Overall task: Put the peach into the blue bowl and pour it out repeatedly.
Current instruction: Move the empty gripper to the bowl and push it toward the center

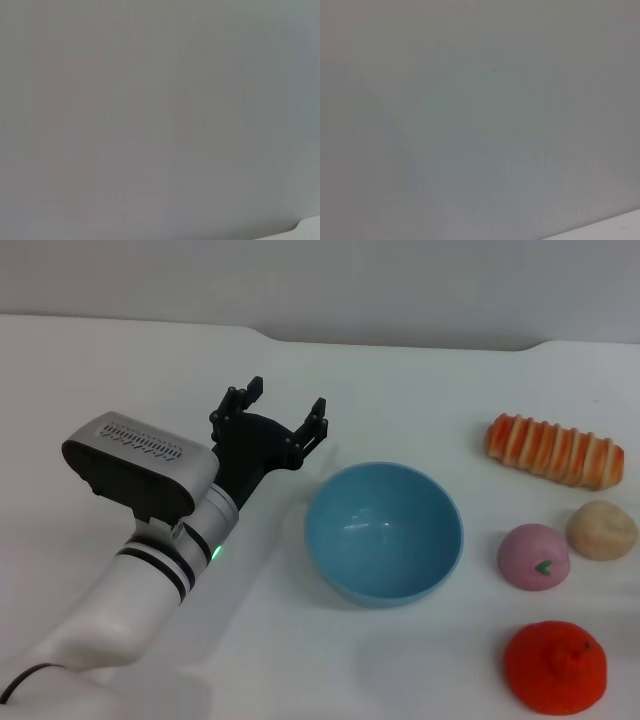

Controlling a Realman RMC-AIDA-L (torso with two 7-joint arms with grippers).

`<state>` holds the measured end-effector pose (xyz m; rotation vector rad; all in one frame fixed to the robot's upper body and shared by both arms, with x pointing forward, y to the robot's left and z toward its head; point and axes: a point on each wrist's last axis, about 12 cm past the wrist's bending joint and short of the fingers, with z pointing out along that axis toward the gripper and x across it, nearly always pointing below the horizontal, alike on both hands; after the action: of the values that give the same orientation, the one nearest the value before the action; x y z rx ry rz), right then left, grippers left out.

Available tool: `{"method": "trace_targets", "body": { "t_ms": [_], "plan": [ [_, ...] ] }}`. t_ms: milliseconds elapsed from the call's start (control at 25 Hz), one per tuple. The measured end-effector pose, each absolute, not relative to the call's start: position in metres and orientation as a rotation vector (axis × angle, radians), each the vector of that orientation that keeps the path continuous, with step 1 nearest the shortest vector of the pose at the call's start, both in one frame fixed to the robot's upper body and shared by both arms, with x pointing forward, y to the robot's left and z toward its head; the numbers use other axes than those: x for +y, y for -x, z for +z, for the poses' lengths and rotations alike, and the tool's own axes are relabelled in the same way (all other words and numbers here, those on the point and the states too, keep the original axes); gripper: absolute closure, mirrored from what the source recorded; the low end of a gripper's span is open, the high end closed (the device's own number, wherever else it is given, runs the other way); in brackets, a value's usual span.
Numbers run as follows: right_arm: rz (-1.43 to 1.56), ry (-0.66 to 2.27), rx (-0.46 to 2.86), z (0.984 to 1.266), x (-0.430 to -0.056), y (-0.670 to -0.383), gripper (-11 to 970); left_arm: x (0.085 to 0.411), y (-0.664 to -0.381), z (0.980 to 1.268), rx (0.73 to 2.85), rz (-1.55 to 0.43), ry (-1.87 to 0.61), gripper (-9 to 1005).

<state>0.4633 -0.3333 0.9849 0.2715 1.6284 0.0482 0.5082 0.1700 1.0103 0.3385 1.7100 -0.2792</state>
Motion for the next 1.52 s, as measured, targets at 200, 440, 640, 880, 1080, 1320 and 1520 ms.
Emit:
{"method": "trace_targets", "body": {
  "t_ms": [200,440,640,880,1080,1320,1520],
  "plan": [
    [0.053,-0.274,1.627,0.985,-0.333,-0.464,341,0.169,-0.509,1.011,1.707,-0.281,-0.342,189],
    [0.051,-0.277,1.628,0.985,-0.334,-0.463,341,0.167,-0.509,1.012,1.706,-0.288,-0.341,190],
    [0.049,-0.279,1.629,0.985,-0.334,-0.462,342,0.165,-0.525,1.039,1.668,-0.348,-0.272,190],
    [0.048,-0.28,1.63,0.984,-0.335,-0.462,342,0.172,-0.561,1.088,1.724,-0.389,-0.307,189],
    [0.051,-0.274,1.63,0.985,-0.334,-0.463,342,0.176,-0.584,1.119,1.904,-0.379,-0.414,191],
    [0.057,-0.26,1.625,0.986,-0.333,-0.466,342,0.176,-0.598,1.148,2.111,-0.415,-0.624,193],
    [0.059,-0.25,1.612,0.989,-0.333,-0.469,342,0.166,-0.595,1.157,2.248,-0.497,-0.804,195]
  ]
}}
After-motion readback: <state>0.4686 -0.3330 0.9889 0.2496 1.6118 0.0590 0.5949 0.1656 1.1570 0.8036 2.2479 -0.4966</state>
